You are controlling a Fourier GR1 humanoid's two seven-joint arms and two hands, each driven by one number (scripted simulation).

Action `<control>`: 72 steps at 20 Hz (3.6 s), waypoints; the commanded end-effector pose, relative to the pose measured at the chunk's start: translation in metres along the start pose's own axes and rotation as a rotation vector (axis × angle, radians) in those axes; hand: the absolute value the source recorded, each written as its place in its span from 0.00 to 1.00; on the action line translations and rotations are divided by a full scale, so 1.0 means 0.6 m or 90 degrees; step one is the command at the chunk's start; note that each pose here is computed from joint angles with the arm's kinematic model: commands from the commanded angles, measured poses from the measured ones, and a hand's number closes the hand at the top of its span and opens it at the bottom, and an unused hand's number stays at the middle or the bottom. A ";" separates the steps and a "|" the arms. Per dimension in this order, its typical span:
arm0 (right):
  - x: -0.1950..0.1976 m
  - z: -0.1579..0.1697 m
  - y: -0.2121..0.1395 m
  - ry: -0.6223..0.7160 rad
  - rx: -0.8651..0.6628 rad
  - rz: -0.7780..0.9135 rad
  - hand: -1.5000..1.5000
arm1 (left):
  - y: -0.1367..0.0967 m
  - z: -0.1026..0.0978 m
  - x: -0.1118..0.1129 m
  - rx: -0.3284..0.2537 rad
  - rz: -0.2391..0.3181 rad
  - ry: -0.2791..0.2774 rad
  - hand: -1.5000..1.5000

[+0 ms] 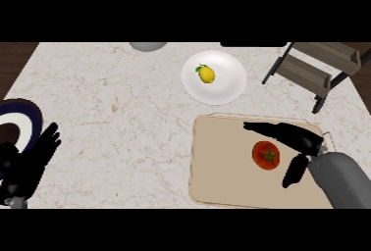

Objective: Pick the tomato from the tray and place it in the tiered basket

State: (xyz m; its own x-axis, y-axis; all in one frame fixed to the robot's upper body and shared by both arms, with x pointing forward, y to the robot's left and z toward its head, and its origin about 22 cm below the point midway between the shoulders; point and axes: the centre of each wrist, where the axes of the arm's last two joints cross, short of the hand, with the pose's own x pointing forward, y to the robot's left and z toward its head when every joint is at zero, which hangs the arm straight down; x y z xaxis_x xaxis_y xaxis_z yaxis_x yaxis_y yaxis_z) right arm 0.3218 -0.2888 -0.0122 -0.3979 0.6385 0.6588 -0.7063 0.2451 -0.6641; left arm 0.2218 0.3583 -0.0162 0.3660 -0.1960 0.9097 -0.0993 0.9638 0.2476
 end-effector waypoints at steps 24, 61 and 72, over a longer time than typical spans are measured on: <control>0.063 -0.082 -0.042 0.125 -0.275 -0.041 1.00 | 0.012 -0.003 -0.002 -0.002 -0.006 0.004 0.50; 0.495 -0.098 -0.515 0.741 -0.998 0.118 1.00 | -0.032 -0.015 -0.005 -0.029 -0.014 -0.035 0.50; 0.414 0.026 -0.579 0.601 -1.121 -0.019 1.00 | -0.028 -0.024 0.035 -0.043 -0.015 -0.041 0.50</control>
State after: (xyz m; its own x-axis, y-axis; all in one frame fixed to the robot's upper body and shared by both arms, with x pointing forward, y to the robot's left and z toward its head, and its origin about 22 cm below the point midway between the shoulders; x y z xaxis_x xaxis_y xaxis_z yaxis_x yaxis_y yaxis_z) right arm 0.4588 -0.1982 0.3829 0.4300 0.6249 0.6516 0.7350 0.1768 -0.6546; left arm 0.2414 0.3459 -0.0089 0.3205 -0.2213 0.9210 -0.0354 0.9688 0.2452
